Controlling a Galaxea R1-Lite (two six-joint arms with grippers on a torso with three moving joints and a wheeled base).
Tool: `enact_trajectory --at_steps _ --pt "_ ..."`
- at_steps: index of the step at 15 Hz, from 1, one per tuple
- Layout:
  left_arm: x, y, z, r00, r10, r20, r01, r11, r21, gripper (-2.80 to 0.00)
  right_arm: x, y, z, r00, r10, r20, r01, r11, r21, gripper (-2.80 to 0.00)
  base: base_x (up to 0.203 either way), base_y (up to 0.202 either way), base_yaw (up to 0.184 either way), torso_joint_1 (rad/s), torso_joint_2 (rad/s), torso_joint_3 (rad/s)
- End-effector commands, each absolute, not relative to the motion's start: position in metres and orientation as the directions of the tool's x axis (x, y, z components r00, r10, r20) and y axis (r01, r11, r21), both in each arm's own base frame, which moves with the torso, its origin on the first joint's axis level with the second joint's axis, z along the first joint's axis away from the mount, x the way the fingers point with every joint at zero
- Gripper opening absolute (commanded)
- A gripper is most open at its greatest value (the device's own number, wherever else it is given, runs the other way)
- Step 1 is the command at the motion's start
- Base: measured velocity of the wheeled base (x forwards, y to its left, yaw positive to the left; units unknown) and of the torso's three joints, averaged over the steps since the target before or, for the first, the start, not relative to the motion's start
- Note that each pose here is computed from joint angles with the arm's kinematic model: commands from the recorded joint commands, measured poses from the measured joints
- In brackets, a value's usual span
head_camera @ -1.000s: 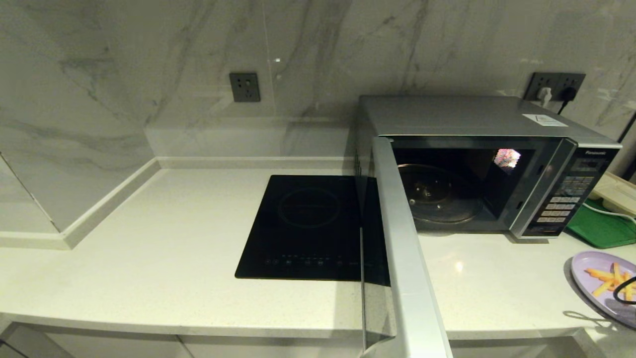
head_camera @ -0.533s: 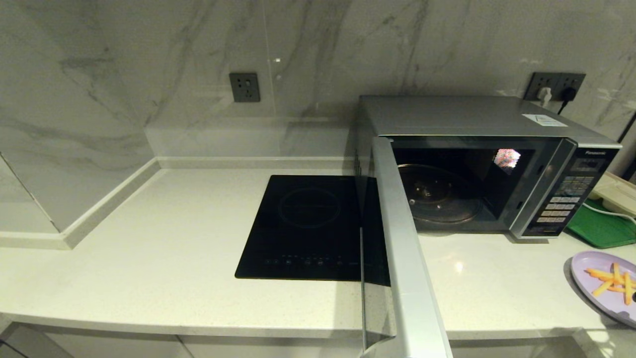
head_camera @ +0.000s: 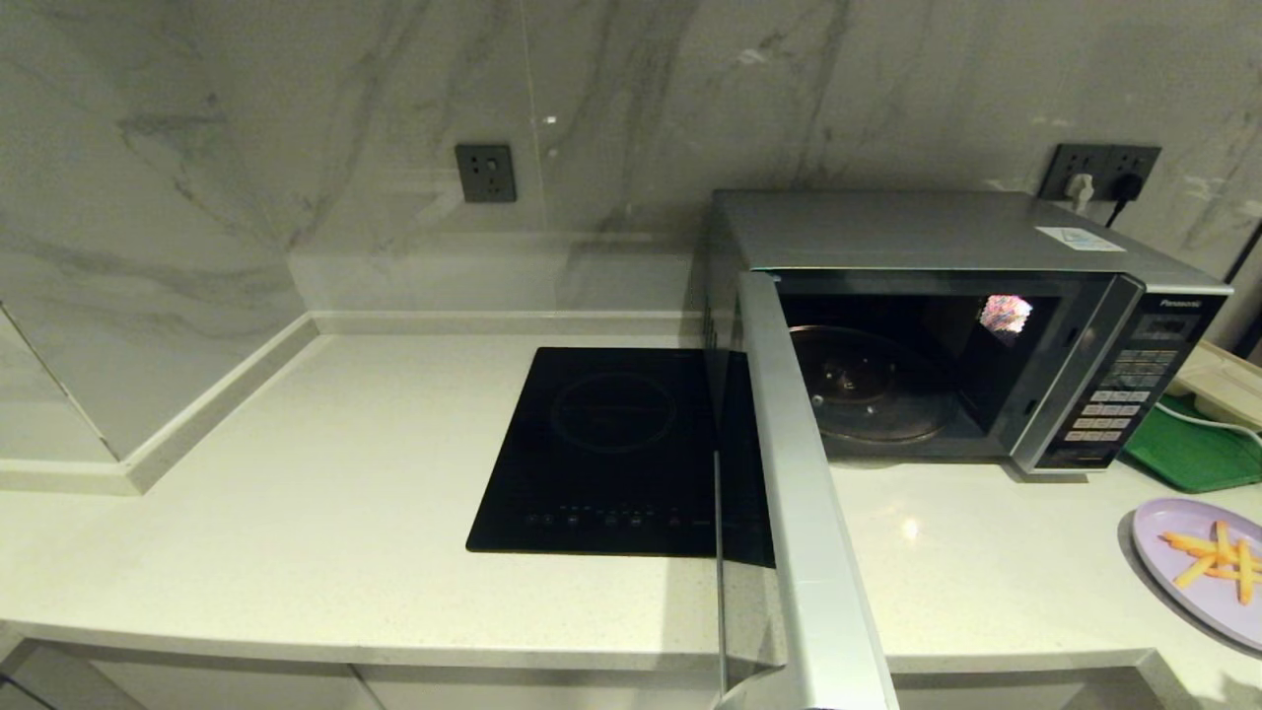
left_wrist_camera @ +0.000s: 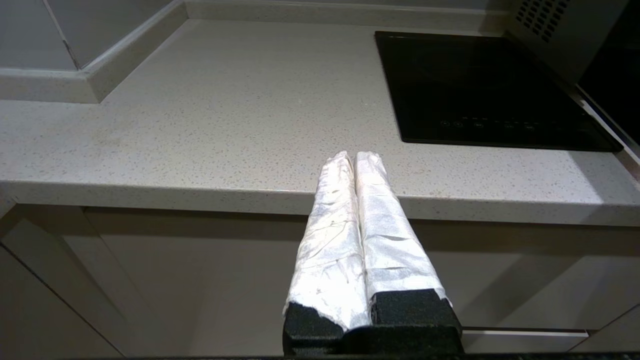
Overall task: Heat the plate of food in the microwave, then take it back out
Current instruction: Close the microwave oven
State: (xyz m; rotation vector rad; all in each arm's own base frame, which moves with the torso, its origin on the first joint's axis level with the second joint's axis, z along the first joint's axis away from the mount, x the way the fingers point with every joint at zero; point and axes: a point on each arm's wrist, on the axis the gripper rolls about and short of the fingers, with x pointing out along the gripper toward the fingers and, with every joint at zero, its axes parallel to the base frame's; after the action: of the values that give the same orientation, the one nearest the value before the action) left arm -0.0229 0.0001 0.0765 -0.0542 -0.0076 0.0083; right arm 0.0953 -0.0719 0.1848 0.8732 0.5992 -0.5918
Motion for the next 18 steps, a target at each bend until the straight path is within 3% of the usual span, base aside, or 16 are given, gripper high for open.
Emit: enact_trajectory --at_steps 1,5,9,18 --pt "-0.023 0.000 0.077 1.000 0.009 0.008 -0.009 0.998 -0.055 -2.80 0.052 -0.029 0.213 0.738 -0.145 -0.659 0.594 0.604 0.532 -2.80 0.000 0.000 0.000 0.000 0.00 0.000" --pt "-0.023 0.000 0.077 1.000 0.009 0.008 -0.009 0.998 -0.055 -2.80 0.006 0.006 0.254 0.785 0.010 -0.620 0.406 0.747 0.526 -2.80 0.000 0.000 0.000 0.000 0.00 0.000" --pt "-0.023 0.000 0.077 1.000 0.009 0.008 -0.009 0.999 -0.054 -2.80 0.005 0.008 0.279 0.763 0.128 -0.633 0.231 0.861 0.453 -2.80 0.000 0.000 0.000 0.000 0.00 0.000" --pt "-0.023 0.000 0.077 1.000 0.009 0.008 -0.009 0.998 -0.055 -2.80 0.139 -0.007 0.351 0.737 0.219 -0.640 -0.048 0.961 0.273 -2.80 0.000 0.000 0.000 0.000 0.00 0.000"
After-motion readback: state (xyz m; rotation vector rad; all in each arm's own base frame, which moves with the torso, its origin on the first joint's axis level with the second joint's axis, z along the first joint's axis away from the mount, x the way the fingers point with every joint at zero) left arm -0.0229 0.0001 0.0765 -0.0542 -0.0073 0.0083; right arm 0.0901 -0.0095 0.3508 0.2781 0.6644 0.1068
